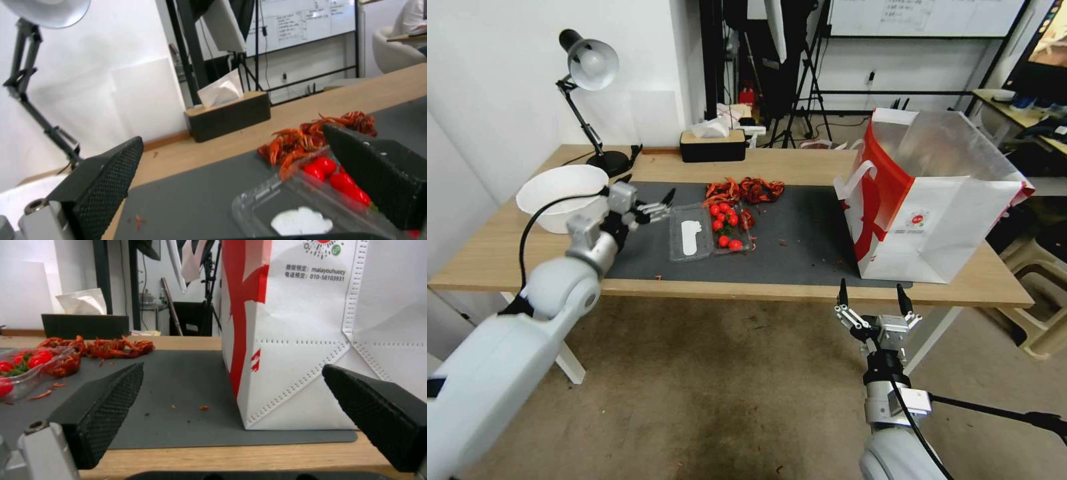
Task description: Pick up the trash from the table and place it into the takeout bag.
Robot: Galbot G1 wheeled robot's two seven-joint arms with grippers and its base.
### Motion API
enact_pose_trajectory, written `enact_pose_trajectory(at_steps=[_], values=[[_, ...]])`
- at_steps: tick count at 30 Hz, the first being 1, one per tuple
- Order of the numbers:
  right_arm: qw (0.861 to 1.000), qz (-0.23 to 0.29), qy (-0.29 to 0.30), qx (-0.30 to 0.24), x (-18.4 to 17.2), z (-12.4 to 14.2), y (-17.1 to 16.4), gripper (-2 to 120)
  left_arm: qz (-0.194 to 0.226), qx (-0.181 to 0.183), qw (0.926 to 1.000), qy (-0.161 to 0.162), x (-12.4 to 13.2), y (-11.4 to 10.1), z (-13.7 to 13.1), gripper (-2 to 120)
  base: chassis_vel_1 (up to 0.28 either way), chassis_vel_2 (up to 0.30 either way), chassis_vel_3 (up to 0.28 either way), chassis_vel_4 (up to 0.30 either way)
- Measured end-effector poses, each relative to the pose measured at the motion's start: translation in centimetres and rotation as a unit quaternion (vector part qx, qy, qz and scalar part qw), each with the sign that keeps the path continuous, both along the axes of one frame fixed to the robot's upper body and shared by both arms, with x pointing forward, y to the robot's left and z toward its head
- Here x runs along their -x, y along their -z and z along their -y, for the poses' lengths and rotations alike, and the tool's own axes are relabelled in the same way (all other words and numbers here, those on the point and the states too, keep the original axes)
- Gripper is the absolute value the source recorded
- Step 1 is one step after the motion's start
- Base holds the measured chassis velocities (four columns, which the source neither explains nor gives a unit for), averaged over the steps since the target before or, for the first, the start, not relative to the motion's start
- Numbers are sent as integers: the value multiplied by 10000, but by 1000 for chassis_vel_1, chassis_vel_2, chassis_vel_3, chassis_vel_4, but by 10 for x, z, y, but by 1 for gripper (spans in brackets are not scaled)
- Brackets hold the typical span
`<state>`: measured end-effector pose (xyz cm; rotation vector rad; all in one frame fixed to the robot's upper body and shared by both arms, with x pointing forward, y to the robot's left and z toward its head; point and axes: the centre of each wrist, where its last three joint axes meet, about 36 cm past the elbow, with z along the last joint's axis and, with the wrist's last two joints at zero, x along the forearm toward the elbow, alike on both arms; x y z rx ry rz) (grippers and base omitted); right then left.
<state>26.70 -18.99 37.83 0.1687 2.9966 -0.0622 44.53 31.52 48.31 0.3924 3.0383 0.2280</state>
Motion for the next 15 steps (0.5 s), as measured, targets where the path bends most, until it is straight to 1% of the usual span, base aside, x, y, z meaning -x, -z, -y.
enact_pose_trajectory(at_steps=[1,3,4,5,7,8,11,12,15], values=[[10000,-2,0,2,0,0,0,100,10,35,10000,-43,6,4,0,100,0,0,0,0],[10000,-3,0,4,0,0,0,100,10,60,10000,-78,11,8,0,100,0,0,0,0],[10000,-2,0,7,0,0,0,100,-20,104,9999,-134,19,14,0,100,0,0,0,0],[10000,-2,0,7,0,0,0,100,-20,104,9999,-134,19,14,0,100,0,0,0,0],[10000,7,-13,9,0,0,-1,100,-62,178,9995,-234,32,23,-1,100,0,0,0,0],[10000,7,-13,9,0,0,-1,100,-62,178,9995,-234,32,23,-1,100,0,0,0,0],[10000,-2,-25,9,0,0,0,100,-104,244,9991,-344,49,35,-4,100,0,0,0,0],[10000,-2,-25,9,0,0,0,100,-104,244,9991,-344,49,35,-4,100,0,0,0,0],[10000,-22,-31,-3,0,0,1,100,-129,347,9982,-467,68,49,-4,100,0,0,0,0]])
